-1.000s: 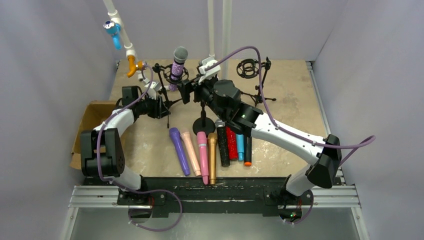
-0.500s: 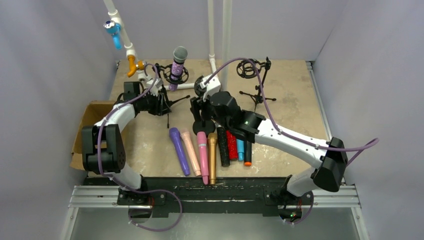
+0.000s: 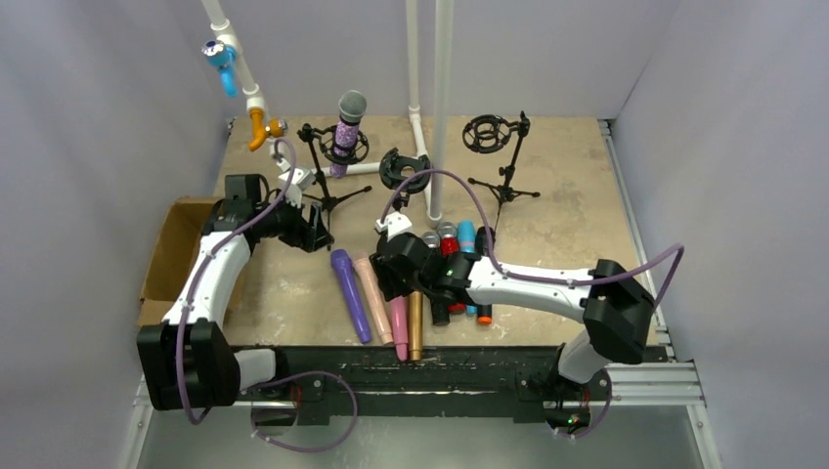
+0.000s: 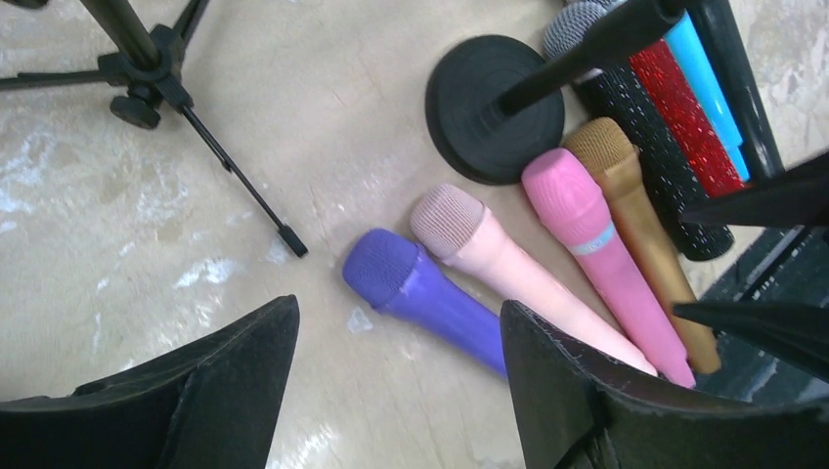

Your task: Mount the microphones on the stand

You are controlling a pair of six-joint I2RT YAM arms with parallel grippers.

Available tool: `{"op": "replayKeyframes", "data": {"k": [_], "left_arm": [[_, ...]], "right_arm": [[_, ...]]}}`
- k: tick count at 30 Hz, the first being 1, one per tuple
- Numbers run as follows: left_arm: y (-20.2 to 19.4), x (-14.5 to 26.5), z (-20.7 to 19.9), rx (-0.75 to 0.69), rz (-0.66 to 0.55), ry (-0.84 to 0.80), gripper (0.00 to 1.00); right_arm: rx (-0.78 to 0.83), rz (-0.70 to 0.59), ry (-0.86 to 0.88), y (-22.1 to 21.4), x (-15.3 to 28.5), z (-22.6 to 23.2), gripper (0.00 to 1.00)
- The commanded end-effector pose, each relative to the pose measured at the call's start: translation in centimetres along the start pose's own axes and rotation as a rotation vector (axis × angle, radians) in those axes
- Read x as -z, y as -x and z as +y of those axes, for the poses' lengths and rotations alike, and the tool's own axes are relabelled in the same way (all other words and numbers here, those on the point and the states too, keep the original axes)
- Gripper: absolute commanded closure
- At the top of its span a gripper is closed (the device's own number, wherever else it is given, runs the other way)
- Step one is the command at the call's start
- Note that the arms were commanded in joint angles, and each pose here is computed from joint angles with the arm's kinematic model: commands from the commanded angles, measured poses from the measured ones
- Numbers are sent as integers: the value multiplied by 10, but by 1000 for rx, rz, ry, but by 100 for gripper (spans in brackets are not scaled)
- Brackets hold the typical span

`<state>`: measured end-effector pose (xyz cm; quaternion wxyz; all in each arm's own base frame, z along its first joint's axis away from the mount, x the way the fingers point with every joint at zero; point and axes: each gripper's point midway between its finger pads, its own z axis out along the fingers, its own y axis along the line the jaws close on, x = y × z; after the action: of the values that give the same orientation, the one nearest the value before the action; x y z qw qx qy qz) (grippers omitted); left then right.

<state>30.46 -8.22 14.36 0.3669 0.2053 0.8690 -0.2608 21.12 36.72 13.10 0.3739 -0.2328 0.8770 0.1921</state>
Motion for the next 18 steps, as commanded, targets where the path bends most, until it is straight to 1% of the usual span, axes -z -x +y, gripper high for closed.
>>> {"op": "replayKeyframes", "data": {"k": [1, 6, 11, 18], "left_arm": [[3, 29, -19, 2, 23, 10, 25], [18, 54, -32, -17, -42, 48, 22], [27, 73, -38, -33, -56, 93, 20], [33, 83, -46, -53, -81, 99, 16]], "right_arm": [[-57, 8, -22, -12, -13, 4, 40], [-68, 39, -109, -31, -33, -6, 44], [-63, 60, -139, -41, -46, -9, 46], [-60, 92, -174, -54, -58, -13, 46]]}}
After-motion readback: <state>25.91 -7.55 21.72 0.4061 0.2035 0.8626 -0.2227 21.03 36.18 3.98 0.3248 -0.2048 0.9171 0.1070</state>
